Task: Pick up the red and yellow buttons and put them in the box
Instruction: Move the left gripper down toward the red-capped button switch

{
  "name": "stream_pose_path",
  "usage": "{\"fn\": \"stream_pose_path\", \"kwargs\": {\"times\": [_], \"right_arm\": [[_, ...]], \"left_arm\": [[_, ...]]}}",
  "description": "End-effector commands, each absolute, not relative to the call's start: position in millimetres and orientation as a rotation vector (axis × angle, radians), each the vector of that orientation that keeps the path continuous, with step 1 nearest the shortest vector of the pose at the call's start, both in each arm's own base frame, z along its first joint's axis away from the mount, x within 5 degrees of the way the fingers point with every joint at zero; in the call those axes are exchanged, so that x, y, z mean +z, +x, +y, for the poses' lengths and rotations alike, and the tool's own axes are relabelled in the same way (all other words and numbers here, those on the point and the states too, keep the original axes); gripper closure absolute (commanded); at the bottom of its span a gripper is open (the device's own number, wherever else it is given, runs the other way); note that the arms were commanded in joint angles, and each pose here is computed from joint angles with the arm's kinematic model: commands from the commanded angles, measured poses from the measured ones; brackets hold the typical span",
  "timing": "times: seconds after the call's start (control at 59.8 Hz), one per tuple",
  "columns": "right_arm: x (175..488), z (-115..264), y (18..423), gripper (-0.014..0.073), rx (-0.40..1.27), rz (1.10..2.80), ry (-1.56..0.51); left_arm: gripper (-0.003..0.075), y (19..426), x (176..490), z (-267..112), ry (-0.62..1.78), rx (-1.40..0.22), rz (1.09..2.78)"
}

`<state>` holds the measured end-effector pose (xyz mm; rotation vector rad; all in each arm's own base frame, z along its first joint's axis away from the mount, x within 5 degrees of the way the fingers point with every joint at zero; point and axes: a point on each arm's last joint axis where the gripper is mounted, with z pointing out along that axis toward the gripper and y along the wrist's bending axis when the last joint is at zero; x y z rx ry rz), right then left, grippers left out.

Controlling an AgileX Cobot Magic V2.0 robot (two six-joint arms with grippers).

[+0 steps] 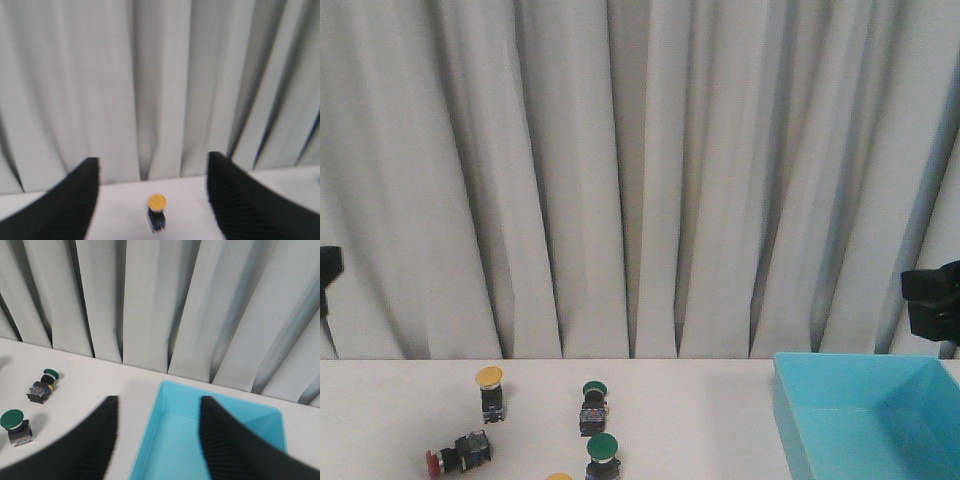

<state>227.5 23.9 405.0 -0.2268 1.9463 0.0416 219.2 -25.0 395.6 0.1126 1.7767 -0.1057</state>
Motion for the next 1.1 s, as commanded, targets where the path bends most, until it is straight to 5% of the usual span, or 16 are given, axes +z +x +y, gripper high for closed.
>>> {"fn": "stream_pose_path", "kwargs": {"times": [0.0, 0.134, 0.635, 1.086], "right_arm": [[424, 23, 226, 0.0015, 0.027, 1.836, -0.219], [428, 23, 226, -0.0055, 0.026, 1.8, -0.21], [426, 27, 225, 0.0032, 0.114, 1.823, -0.172], [417, 28, 222, 0.0034, 0.098, 1.915, -0.242]], "left_arm": [[0.0065, 224, 409, -33, 0.124, -0.142, 1.701], [0.0039, 234, 399, -39, 0.136, -0.163, 1.748], [0.0159, 295, 373, -58, 0.332, -0.186, 2.19], [0.0164, 363, 288, -72, 0.354, -0.256, 2.526]]}}
